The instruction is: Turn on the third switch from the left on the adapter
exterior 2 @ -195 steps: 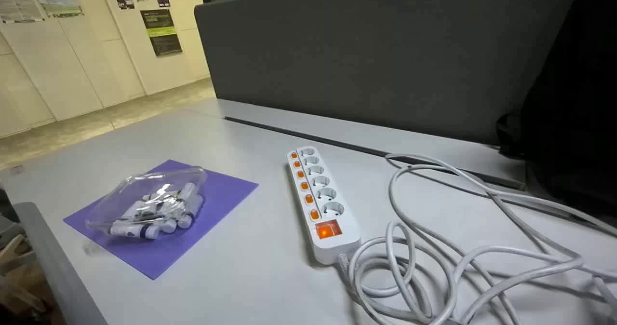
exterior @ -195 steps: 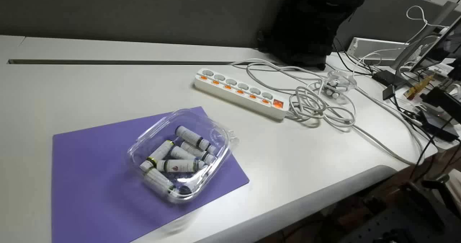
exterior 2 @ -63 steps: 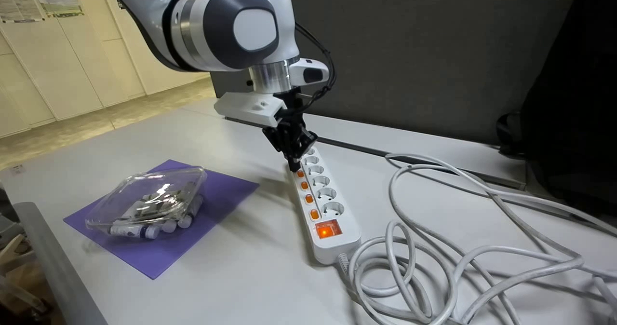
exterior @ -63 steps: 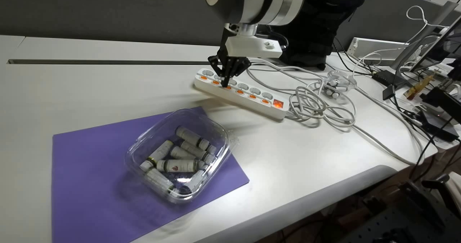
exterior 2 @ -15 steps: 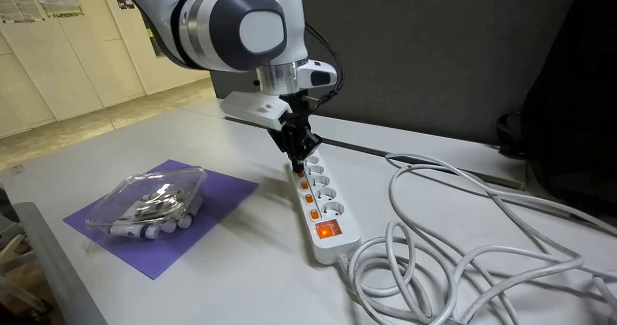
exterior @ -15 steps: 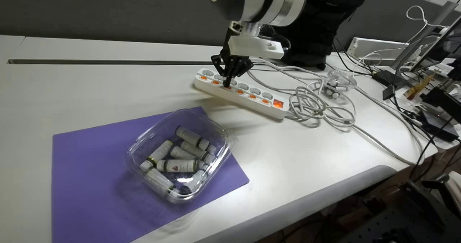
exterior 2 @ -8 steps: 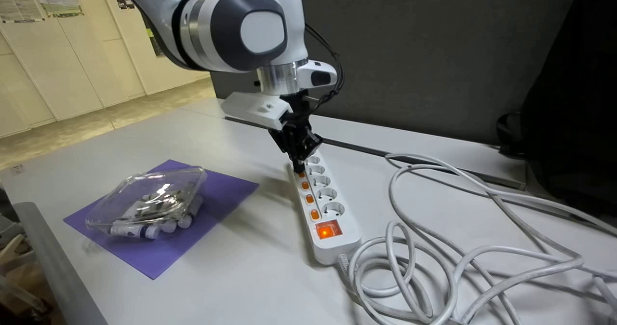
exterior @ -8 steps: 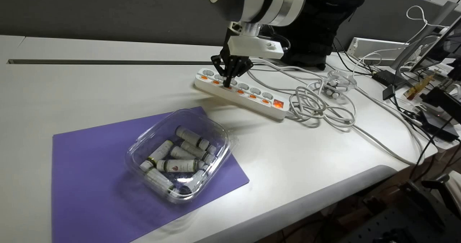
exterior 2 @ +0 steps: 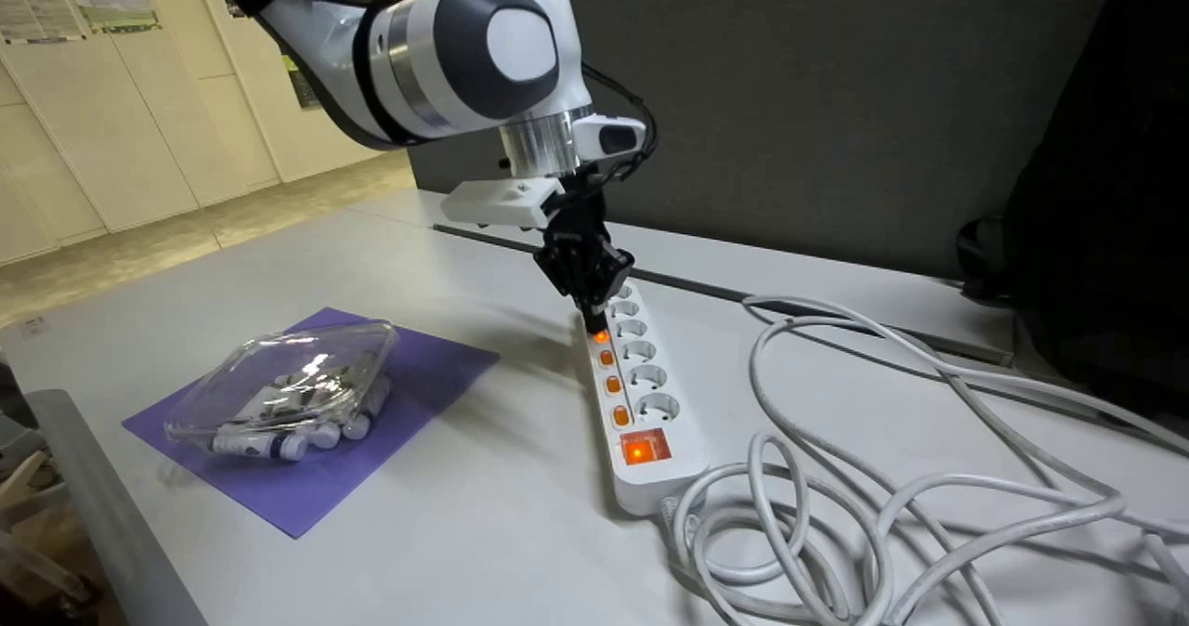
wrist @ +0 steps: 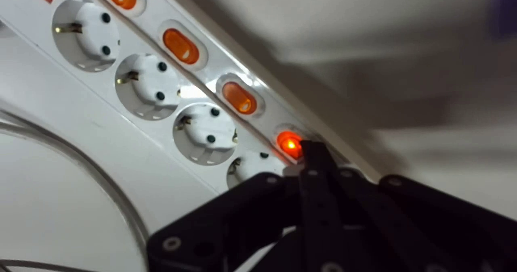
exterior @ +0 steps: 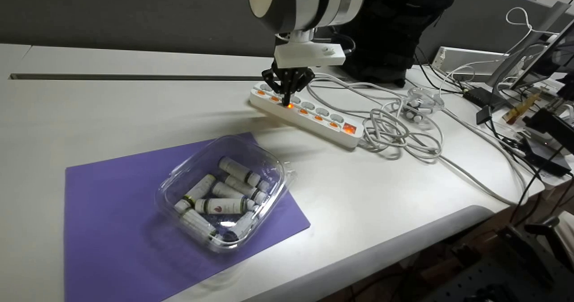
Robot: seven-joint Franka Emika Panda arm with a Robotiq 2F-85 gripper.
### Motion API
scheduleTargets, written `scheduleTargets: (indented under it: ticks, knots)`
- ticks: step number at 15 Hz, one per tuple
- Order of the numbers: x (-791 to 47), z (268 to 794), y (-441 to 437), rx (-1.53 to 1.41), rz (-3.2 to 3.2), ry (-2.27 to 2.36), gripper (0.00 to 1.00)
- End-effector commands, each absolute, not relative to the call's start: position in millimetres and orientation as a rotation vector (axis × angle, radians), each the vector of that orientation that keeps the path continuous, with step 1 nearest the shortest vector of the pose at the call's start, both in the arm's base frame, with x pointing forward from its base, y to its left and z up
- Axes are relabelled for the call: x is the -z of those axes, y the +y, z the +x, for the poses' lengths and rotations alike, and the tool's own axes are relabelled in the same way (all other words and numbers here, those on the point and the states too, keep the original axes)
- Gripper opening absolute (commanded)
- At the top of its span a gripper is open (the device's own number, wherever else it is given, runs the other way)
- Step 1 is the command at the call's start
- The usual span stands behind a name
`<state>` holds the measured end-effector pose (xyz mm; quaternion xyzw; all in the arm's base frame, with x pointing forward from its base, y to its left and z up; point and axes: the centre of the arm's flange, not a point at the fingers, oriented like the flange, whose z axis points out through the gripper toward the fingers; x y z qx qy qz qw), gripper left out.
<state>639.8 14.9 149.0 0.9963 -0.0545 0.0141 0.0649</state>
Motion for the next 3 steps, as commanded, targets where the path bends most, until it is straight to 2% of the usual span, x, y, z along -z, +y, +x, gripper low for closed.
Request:
scheduleTargets:
  ticks: [1, 3]
  knots:
    - [-122.1, 652.4, 21.5, 0.23, 3.033, -0.13, 0.0]
    - [-128.1, 645.9, 27.2, 0.341, 3.077, -0.042, 0.0]
